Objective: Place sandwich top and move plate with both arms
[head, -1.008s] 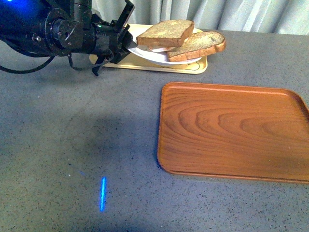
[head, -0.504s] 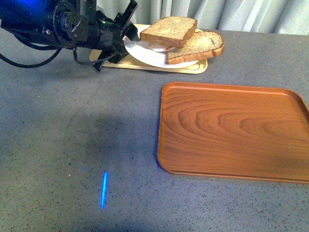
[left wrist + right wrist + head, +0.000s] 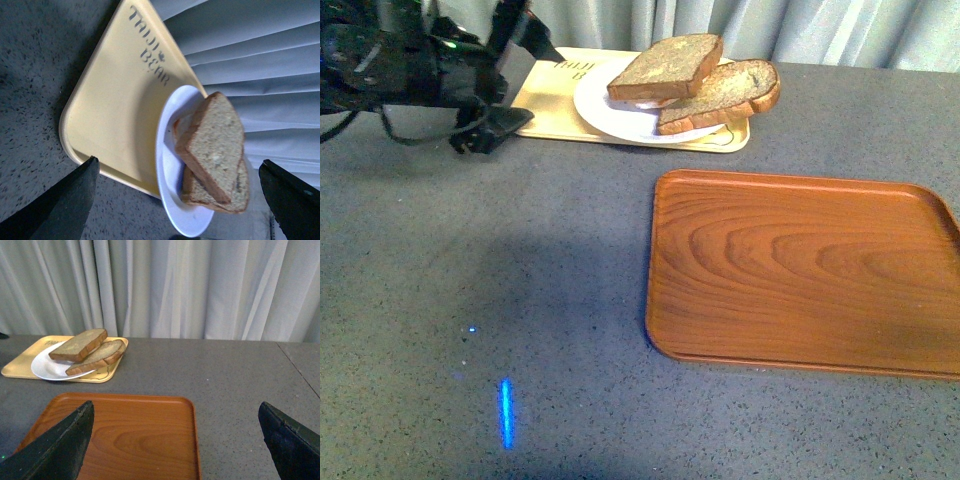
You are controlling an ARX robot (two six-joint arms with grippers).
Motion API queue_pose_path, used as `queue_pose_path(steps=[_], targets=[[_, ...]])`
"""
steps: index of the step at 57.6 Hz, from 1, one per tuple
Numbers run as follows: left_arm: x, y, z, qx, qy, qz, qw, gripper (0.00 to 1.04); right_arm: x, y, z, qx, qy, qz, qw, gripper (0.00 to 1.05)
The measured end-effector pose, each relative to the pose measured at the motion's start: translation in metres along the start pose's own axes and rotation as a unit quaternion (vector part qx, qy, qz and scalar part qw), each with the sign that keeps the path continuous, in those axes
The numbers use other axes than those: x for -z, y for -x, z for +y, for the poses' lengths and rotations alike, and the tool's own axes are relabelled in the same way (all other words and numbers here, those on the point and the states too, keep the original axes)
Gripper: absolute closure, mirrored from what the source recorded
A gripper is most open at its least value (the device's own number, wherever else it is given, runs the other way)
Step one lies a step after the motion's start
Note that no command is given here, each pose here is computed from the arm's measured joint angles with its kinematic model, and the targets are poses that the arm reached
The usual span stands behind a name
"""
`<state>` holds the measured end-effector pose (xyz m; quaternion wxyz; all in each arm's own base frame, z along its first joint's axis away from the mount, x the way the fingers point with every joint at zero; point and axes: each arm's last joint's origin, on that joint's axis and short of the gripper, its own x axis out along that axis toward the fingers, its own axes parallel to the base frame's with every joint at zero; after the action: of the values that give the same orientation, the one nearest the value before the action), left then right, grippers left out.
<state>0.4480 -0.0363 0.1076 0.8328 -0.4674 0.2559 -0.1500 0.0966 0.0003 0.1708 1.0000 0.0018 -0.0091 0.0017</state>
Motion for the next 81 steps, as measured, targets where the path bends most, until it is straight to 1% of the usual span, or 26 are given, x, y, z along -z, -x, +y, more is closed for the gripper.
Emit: queue_pose_path(steps=[2, 3, 4, 5, 6, 8, 9, 10, 11, 12, 13, 14, 15, 16, 19, 23, 28, 32, 36, 50, 81], targets=[[0.001, 0.011, -0.004, 0.010, -0.006, -0.009, 1.000, 0.09, 0.000, 0.000, 0.000, 0.000, 0.000, 0.000, 1.000, 0.09], [0.002, 0.015, -0.005, 0.009, -0.022, -0.020, 1.000, 0.10, 0.000, 0.000, 0.000, 0.000, 0.000, 0.000, 1.000, 0.09], [0.004, 0.022, -0.008, 0.013, -0.049, -0.051, 0.997, 0.13, 0.000, 0.000, 0.000, 0.000, 0.000, 0.000, 1.000, 0.09], [0.005, 0.031, -0.010, 0.000, -0.084, -0.105, 0.991, 0.17, 0.000, 0.000, 0.000, 0.000, 0.000, 0.000, 1.000, 0.09], [0.007, 0.035, -0.012, -0.005, -0.104, -0.128, 0.986, 0.18, 0.000, 0.000, 0.000, 0.000, 0.000, 0.000, 1.000, 0.09], [0.013, 0.057, -0.017, -0.029, -0.188, -0.203, 0.961, 0.26, 0.000, 0.000, 0.000, 0.000, 0.000, 0.000, 1.000, 0.09], [0.015, 0.063, -0.018, -0.037, -0.206, -0.217, 0.954, 0.27, 0.000, 0.000, 0.000, 0.000, 0.000, 0.000, 1.000, 0.09], [0.019, 0.076, -0.020, -0.052, -0.239, -0.242, 0.939, 0.31, 0.000, 0.000, 0.000, 0.000, 0.000, 0.000, 1.000, 0.09], [0.021, 0.082, -0.021, -0.058, -0.247, -0.254, 0.933, 0.33, 0.000, 0.000, 0.000, 0.000, 0.000, 0.000, 1.000, 0.09], [0.026, 0.095, -0.024, -0.074, -0.286, -0.268, 0.917, 0.36, 0.000, 0.000, 0.000, 0.000, 0.000, 0.000, 1.000, 0.09], [0.031, 0.107, -0.026, -0.084, -0.307, -0.278, 0.906, 0.40, 0.000, 0.000, 0.000, 0.000, 0.000, 0.000, 1.000, 0.09], [0.033, 0.113, -0.027, -0.089, -0.320, -0.281, 0.900, 0.42, 0.000, 0.000, 0.000, 0.000, 0.000, 0.000, 1.000, 0.09], [0.038, 0.123, -0.029, -0.099, -0.351, -0.282, 0.887, 0.45, 0.000, 0.000, 0.000, 0.000, 0.000, 0.000, 1.000, 0.09], [0.040, 0.128, -0.029, -0.103, -0.362, -0.282, 0.883, 0.47, 0.000, 0.000, 0.000, 0.000, 0.000, 0.000, 1.000, 0.09], [0.050, 0.151, -0.031, -0.121, -0.407, -0.278, 0.862, 0.58, 0.000, 0.000, 0.000, 0.000, 0.000, 0.000, 1.000, 0.09], [0.059, 0.167, -0.027, -0.134, -0.429, -0.267, 0.852, 0.68, 0.000, 0.000, 0.000, 0.000, 0.000, 0.000, 1.000, 0.09], [0.069, 0.189, -0.019, -0.146, -0.450, -0.249, 0.845, 0.88, 0.000, 0.000, 0.000, 0.000, 0.000, 0.000, 1.000, 0.09], [0.073, 0.205, -0.025, -0.155, -0.453, -0.245, 0.843, 1.04, 0.000, 0.000, 0.000, 0.000, 0.000, 0.000, 1.000, 0.09], [0.078, 0.219, -0.031, -0.148, -0.460, -0.255, 0.838, 1.03, 0.000, 0.000, 0.000, 0.000, 0.000, 0.000, 1.000, 0.09], [0.097, 0.245, -0.030, -0.152, -0.461, -0.251, 0.838, 1.03, 0.000, 0.000, 0.000, 0.000, 0.000, 0.000, 1.000, 0.09], [0.120, 0.280, -0.033, -0.151, -0.462, -0.252, 0.837, 1.03, 0.000, 0.000, 0.000, 0.000, 0.000, 0.000, 1.000, 0.09]])
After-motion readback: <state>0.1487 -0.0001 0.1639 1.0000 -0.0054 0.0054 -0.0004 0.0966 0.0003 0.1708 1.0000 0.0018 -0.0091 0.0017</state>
